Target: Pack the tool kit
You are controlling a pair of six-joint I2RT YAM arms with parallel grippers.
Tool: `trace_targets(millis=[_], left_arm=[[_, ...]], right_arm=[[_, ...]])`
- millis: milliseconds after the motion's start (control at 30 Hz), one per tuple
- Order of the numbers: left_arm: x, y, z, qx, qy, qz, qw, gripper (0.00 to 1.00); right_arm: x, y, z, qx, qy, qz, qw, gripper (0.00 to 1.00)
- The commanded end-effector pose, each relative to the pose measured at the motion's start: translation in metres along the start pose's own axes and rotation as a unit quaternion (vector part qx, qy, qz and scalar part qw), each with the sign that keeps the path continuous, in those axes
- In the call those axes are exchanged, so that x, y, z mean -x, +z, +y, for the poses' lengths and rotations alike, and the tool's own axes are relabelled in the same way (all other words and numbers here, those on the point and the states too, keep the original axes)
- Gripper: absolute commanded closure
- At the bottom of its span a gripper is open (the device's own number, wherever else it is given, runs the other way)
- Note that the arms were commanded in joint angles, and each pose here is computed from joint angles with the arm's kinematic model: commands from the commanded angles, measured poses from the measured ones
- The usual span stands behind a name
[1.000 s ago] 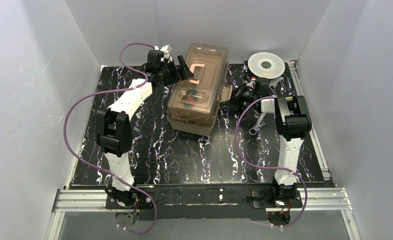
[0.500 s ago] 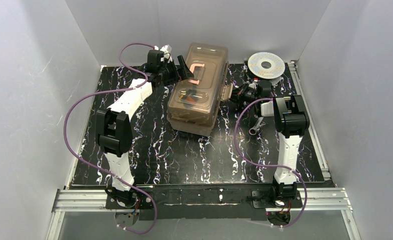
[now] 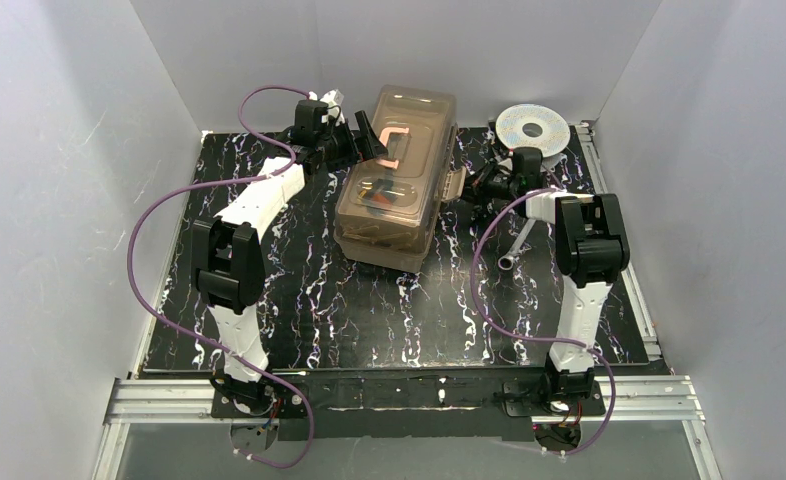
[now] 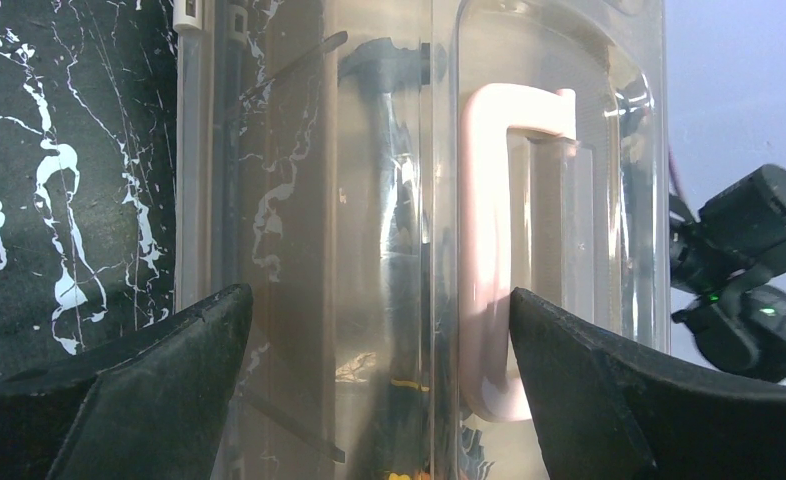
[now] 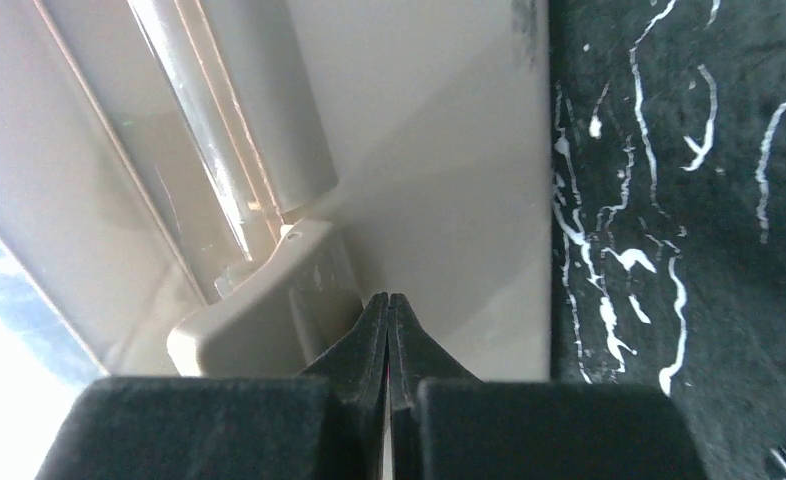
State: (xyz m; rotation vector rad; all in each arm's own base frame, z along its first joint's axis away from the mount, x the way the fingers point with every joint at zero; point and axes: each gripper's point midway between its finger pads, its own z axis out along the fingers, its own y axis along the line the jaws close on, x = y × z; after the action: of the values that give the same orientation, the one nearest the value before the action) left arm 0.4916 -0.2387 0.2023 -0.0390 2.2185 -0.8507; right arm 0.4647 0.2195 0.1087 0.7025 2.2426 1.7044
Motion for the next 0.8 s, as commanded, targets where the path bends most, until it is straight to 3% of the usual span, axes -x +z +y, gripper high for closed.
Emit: trace_targets(millis=[0, 233, 500, 767], left_arm=[[-0.013, -0.016, -0.023, -0.025, 0.009, 0.029, 0.999, 0.02], [-0.022, -0.006, -0.011, -0.012, 0.000, 0.048, 0.999, 0.02], [-0.030, -0.001, -0.004, -0.012, 0.000, 0.058, 0.998, 0.02], [-0.035, 0.001, -0.003, -0.014, 0.000, 0.067, 0.998, 0.02]], right_arm=[[-0.008, -0.007, 0.044, -0.055, -0.098, -0.018, 0.994, 0.99], [-0.012, -0.002, 0.039, -0.184, -0.133, -0.052, 0.973, 0.99], [-0.003, -0.001, 0.024, -0.411, -0.172, -0.127, 0.886, 0.99], [-0.002, 0.009, 0.014, -0.453, -0.197, -0.159, 0.855, 0.99]])
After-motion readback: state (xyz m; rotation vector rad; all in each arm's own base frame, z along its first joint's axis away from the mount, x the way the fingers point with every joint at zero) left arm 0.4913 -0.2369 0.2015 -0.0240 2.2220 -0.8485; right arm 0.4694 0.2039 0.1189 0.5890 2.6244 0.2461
